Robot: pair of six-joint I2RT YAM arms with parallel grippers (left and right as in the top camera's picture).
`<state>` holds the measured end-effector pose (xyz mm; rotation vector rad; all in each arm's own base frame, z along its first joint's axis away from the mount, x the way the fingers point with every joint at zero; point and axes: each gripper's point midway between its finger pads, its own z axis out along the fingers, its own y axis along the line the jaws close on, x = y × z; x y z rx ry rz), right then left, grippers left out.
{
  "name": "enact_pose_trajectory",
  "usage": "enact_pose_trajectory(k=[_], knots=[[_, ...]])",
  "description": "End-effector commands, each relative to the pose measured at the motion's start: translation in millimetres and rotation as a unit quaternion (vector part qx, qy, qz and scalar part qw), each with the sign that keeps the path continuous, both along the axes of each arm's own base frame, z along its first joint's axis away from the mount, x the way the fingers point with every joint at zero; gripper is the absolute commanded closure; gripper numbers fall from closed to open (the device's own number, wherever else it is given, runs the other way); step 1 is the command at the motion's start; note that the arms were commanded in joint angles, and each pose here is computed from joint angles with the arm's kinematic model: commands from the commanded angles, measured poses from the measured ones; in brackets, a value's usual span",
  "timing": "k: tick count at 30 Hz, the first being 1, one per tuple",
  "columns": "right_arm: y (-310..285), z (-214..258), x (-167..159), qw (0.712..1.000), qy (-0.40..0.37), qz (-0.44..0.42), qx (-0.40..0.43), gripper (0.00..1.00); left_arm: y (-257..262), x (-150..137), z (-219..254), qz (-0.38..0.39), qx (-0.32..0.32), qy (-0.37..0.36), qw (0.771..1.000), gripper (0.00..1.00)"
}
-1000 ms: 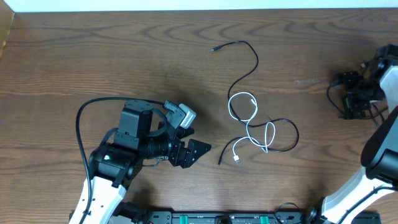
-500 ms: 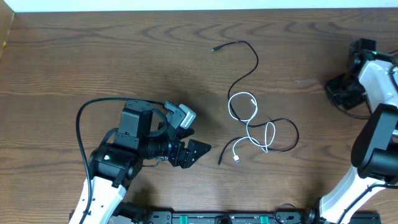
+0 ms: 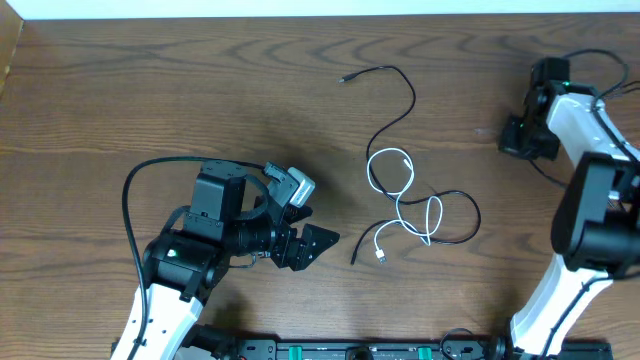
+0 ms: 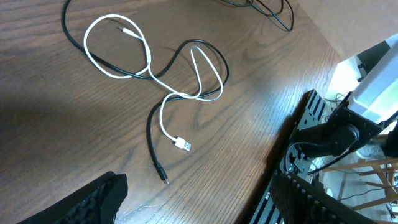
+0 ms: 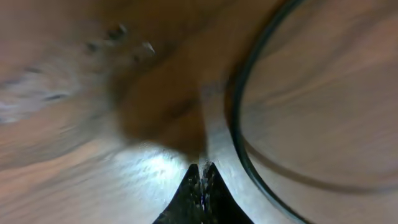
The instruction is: Untangle cables
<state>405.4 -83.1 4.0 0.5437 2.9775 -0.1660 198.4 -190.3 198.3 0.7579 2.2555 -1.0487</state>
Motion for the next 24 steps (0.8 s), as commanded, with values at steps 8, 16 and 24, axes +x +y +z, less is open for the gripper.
enact_pose_trajectory(k=[8,16,24], knots=[[-41,-15,-5,0.995,0.028,0.004,-0.096,0.99,1,-2,-1,-0.002,0.004,0.003,1.000,0.25],[-92,-67,-38,0.990,0.086,-0.064,-0.087,0.99,1,-2,-1,-0.003,0.004,0.004,1.000,0.25],[-161,-84,-48,0.984,0.048,-0.142,-0.097,0.99,3,-7,-5,-0.003,0.009,0.019,1.000,0.25]])
